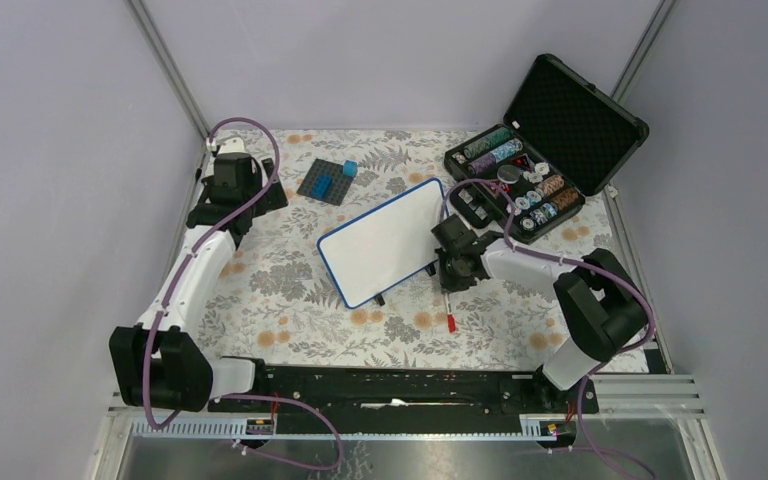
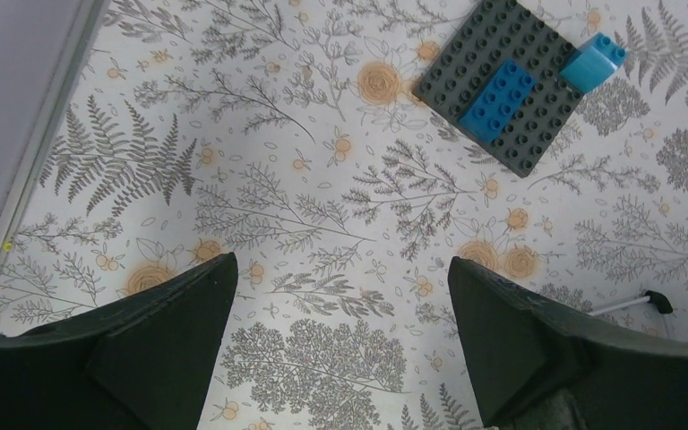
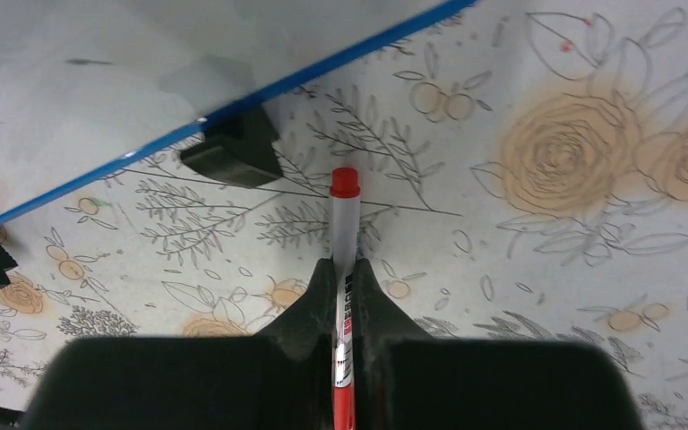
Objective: Write a sentence on the whiteboard
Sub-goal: Pick up the whiteboard marker from the center of the board, then pass from the right arm to the left
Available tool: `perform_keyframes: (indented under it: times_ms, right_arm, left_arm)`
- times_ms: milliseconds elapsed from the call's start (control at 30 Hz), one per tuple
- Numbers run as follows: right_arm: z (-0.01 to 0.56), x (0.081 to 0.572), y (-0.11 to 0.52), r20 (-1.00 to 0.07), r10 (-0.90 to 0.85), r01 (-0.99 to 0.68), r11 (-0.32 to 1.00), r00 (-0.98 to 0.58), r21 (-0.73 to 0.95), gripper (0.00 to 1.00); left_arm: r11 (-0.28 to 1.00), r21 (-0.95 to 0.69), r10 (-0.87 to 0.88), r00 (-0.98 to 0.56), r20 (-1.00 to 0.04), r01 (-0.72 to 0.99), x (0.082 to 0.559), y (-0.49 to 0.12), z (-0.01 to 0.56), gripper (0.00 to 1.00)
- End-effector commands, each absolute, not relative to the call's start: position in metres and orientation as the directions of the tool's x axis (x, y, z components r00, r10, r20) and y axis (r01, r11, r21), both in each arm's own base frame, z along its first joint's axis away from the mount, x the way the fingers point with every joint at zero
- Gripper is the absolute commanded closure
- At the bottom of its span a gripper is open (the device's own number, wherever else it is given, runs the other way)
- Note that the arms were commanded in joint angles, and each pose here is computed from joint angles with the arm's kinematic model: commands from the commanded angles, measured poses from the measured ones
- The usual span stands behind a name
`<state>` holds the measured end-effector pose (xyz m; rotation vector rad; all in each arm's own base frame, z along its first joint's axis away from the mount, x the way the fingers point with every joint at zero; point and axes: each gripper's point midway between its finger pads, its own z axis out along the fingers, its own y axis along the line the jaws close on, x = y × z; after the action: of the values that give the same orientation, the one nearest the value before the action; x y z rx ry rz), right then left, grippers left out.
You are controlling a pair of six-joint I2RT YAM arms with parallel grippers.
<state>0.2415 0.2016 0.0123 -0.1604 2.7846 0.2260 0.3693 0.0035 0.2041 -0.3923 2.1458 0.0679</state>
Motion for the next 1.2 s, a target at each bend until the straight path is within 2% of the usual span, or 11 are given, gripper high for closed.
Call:
perform_keyframes:
  times_ms: [0, 200, 333, 500, 600, 700, 867, 967, 1167]
  right_arm:
    - [0.051, 0.244, 0.197, -0.366, -0.083, -0.158, 0.971, -0.927, 0.18, 1.0]
    - [0.138, 0.268, 0.198, -0.56, -0.054, -0.255, 0.923, -0.826, 0.287, 1.0]
    - [0.196, 0.292, 0.196, -0.647, 0.013, -0.283, 0.893, -0.762, 0.351, 1.0]
    - [0.274, 0.321, 0.207, -0.739, 0.143, -0.316, 0.839, -0.658, 0.443, 1.0]
    - [0.31, 0.337, 0.216, -0.766, 0.221, -0.343, 0.796, -0.603, 0.499, 1.0]
    - [0.333, 0.351, 0.226, -0.773, 0.278, -0.375, 0.749, -0.571, 0.546, 1.0]
    - [0.35, 0.368, 0.233, -0.744, 0.381, -0.365, 0.692, -0.548, 0.623, 1.0]
    - [0.349, 0.375, 0.232, -0.723, 0.421, -0.342, 0.676, -0.548, 0.653, 1.0]
    - [0.345, 0.389, 0.227, -0.642, 0.535, -0.227, 0.644, -0.549, 0.73, 1.0]
  left_arm:
    - [0.964, -0.117, -0.225, -0.502, -0.835, -0.238, 0.382, -0.004, 0.226, 0.01]
    - [0.992, -0.093, -0.123, -0.471, -0.873, -0.087, 0.387, -0.018, 0.272, 0.01]
    - [0.982, -0.114, -0.043, -0.414, -0.909, 0.148, 0.38, -0.052, 0.321, 0.01]
    - [0.878, -0.113, 0.035, -0.297, -0.954, 0.466, 0.358, -0.115, 0.379, 0.01]
    - [0.738, -0.184, 0.037, -0.311, -0.95, 0.65, 0.341, -0.162, 0.388, 0.01]
    - [0.558, -0.284, 0.038, -0.366, -0.93, 0.78, 0.323, -0.213, 0.383, 0.01]
    - [0.365, -0.403, 0.022, -0.44, -0.898, 0.839, 0.308, -0.27, 0.372, 0.01]
    - [0.285, -0.43, -0.012, -0.445, -0.895, 0.857, 0.303, -0.289, 0.374, 0.01]
    - [0.247, -0.513, -0.027, -0.523, -0.852, 0.822, 0.302, -0.322, 0.345, 0.06]
